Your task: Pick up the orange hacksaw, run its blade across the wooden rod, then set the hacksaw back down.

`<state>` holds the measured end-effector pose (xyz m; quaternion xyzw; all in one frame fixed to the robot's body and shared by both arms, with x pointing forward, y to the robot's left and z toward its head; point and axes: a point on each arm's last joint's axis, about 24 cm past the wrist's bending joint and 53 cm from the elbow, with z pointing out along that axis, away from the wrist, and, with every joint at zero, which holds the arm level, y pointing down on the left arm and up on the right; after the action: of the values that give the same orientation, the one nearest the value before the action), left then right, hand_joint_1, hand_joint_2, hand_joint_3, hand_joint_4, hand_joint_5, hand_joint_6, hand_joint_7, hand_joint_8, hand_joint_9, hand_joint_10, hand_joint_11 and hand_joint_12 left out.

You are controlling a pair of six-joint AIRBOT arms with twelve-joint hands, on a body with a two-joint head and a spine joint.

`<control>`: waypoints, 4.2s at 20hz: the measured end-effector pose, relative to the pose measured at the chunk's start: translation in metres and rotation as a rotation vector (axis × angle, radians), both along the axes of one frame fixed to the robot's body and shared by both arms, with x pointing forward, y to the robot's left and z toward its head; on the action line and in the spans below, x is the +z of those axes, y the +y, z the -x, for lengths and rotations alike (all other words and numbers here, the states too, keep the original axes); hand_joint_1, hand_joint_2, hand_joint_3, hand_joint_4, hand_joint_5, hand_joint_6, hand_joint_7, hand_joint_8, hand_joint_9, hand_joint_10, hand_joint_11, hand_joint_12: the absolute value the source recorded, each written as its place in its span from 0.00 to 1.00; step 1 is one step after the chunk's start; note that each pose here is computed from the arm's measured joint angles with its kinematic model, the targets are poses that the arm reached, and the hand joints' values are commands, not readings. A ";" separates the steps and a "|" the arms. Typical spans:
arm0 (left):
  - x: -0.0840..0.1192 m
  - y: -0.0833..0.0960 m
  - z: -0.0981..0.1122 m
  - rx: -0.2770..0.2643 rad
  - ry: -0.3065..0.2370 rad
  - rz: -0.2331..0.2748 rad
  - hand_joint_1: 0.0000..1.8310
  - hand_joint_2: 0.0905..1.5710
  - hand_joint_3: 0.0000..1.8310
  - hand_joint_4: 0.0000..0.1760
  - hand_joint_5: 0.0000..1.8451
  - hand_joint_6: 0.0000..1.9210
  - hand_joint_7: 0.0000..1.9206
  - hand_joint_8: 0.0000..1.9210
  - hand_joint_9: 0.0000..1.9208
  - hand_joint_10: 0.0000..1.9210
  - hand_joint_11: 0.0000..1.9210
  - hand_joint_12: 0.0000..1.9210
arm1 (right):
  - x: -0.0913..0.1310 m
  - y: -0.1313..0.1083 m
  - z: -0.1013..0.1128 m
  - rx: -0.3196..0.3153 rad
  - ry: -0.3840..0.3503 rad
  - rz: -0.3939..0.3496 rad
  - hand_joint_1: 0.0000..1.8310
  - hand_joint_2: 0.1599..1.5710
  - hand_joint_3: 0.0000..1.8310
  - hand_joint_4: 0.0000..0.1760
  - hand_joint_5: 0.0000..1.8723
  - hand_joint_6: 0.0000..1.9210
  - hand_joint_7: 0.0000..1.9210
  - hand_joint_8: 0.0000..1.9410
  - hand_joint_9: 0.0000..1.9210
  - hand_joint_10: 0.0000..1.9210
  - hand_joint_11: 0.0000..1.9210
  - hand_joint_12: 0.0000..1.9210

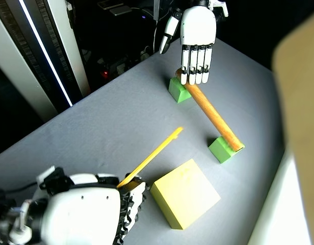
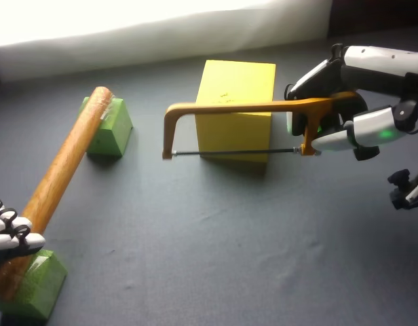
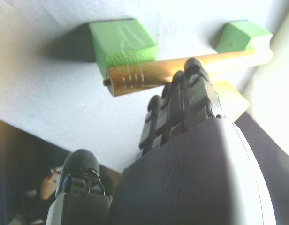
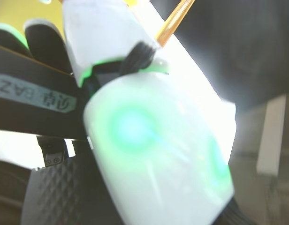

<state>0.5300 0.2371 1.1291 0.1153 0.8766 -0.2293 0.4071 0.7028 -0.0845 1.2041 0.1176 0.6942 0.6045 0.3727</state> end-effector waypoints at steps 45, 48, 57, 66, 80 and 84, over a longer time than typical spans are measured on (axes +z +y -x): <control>0.001 -0.004 0.000 -0.014 -0.005 0.009 0.02 0.78 0.00 0.00 0.01 0.00 0.03 0.00 0.02 0.00 0.00 0.03 | 0.002 0.155 -0.014 0.011 -0.073 -0.021 0.75 0.68 0.00 0.00 0.47 0.49 0.50 0.52 0.49 0.67 0.46 0.68; 0.001 -0.004 0.000 -0.014 -0.005 0.009 0.01 0.78 0.00 0.00 0.03 0.00 0.03 0.00 0.03 0.00 0.02 0.03 | 0.000 0.163 -0.014 0.017 -0.078 -0.023 0.75 0.69 0.00 0.00 0.46 0.50 0.49 0.54 0.49 0.67 0.47 0.67; 0.000 0.000 -0.004 -0.002 -0.008 0.001 0.04 0.77 0.00 0.00 0.05 0.00 0.05 0.00 0.04 0.00 0.00 0.09 | 0.002 0.187 -0.012 0.038 -0.077 -0.014 0.75 0.68 0.00 0.00 0.47 0.49 0.50 0.52 0.50 0.66 0.47 0.67; 0.002 0.009 -0.010 0.017 -0.014 -0.007 0.00 0.77 0.00 0.00 0.02 0.00 0.03 0.00 0.03 0.00 0.00 0.13 | 0.004 0.188 -0.007 0.048 -0.064 0.024 0.75 0.68 0.00 0.00 0.46 0.49 0.50 0.53 0.49 0.67 0.46 0.68; 0.004 0.009 -0.008 -0.026 -0.017 -0.006 0.01 0.78 0.00 0.00 0.05 0.00 0.06 0.00 0.05 0.00 0.00 0.12 | 0.003 0.182 0.005 0.069 -0.066 0.187 0.75 0.69 0.00 0.00 0.46 0.50 0.50 0.53 0.49 0.67 0.47 0.67; 0.001 0.009 -0.006 -0.035 -0.011 -0.015 0.00 0.78 0.00 0.00 0.04 0.00 0.06 0.00 0.04 0.00 0.00 0.11 | 0.006 0.185 0.006 0.074 -0.080 0.209 0.75 0.68 0.00 0.00 0.46 0.50 0.51 0.52 0.50 0.66 0.48 0.67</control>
<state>0.5356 0.2464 1.1306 0.1349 0.8738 -0.2295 0.4069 0.6967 0.1003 1.2098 0.0281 0.7418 0.5464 0.3879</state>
